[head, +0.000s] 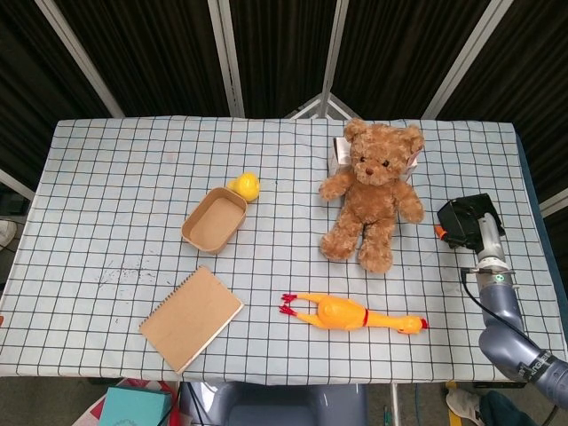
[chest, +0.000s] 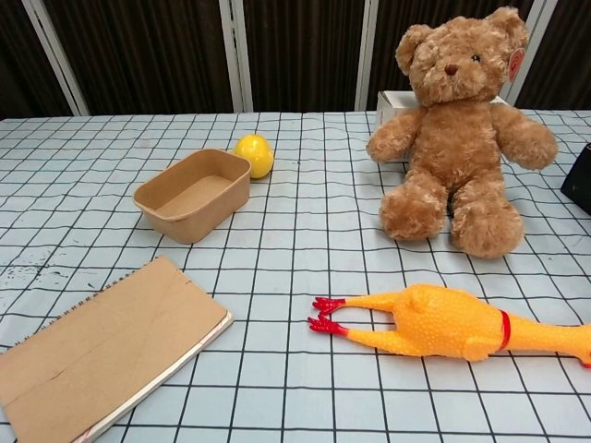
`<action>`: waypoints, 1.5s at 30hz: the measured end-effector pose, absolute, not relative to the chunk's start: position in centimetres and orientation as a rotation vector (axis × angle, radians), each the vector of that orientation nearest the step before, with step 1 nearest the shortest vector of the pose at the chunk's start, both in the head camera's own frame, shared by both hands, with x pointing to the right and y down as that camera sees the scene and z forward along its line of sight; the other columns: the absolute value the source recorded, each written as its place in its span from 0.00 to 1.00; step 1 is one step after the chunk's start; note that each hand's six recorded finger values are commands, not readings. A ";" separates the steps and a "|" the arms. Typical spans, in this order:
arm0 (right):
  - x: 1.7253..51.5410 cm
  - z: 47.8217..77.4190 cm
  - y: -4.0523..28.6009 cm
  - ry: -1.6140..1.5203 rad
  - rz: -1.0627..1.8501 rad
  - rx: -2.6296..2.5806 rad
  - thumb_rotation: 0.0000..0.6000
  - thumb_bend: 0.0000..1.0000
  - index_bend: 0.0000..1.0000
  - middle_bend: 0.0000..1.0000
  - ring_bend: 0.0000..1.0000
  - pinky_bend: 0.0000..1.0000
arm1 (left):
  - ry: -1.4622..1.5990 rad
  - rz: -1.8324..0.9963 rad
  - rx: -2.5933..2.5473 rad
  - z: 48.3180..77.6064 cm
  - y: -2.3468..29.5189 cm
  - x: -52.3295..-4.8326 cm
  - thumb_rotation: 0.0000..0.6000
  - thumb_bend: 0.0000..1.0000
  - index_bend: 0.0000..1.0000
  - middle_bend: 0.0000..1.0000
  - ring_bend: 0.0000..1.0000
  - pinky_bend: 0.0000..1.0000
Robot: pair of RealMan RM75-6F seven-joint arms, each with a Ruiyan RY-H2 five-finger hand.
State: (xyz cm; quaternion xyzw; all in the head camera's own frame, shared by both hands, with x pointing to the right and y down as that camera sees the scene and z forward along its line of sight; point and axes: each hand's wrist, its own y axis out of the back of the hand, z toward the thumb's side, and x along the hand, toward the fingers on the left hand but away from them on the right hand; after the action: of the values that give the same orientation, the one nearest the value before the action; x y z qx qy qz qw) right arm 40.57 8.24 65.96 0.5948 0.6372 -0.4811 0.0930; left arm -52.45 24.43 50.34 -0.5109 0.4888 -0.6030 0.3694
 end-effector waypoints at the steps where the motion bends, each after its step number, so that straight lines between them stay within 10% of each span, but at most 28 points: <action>1: 40.3 66.0 8.2 1.893 -1.432 1.766 1.00 0.28 0.29 0.30 0.23 0.00 | 1.255 -1.547 -1.311 50.3 24.4 -52.5 1.00 0.27 0.22 0.00 0.00 0.14; 45: 35.2 70.0 5.4 1.991 -1.639 1.607 1.00 0.28 0.40 0.49 0.36 0.00 | 1.273 -1.554 -1.322 50.2 24.1 -53.2 1.00 0.27 0.22 0.00 0.00 0.14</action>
State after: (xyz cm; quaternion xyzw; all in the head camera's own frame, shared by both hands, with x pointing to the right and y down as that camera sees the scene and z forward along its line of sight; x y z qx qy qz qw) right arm 35.19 5.42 69.97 0.5283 0.6543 -0.5387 0.0513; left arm -53.23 24.11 50.22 -0.5128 0.4938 -0.6028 0.3603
